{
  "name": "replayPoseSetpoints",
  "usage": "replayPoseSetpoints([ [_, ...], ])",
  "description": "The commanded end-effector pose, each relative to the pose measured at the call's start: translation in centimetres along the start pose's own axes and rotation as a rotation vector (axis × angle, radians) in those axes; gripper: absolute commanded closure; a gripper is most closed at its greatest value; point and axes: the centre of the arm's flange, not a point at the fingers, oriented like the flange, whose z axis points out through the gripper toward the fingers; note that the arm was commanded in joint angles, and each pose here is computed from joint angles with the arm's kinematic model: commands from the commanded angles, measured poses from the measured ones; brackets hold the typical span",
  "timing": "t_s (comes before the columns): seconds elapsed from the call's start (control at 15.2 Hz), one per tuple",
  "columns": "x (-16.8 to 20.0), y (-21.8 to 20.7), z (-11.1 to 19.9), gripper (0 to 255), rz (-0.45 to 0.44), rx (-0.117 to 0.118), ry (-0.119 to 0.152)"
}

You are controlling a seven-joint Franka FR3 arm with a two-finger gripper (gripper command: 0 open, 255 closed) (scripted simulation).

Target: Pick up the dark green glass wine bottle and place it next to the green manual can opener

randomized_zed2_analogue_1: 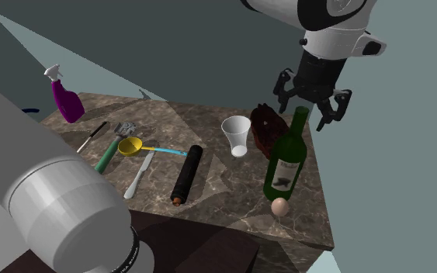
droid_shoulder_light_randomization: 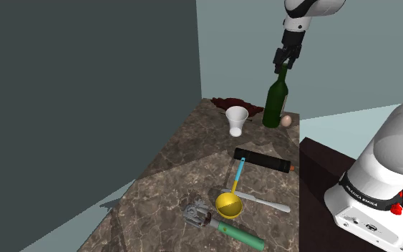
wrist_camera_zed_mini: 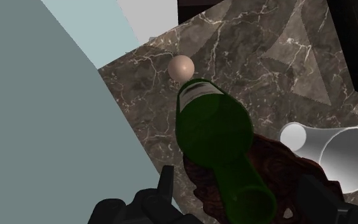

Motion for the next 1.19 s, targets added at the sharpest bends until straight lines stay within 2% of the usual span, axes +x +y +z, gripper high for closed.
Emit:
replayPoseSetpoints([
  [0.0, 0.0, 0.0, 0.0, 255, 0.000, 0.000, 0.000],
  [0.59, 0.0, 0.0, 0.0, 255, 0.000, 0.000, 0.000],
  [1.12, 0.1, -0.2, -4.2, 255, 0.000, 0.000, 0.000],
])
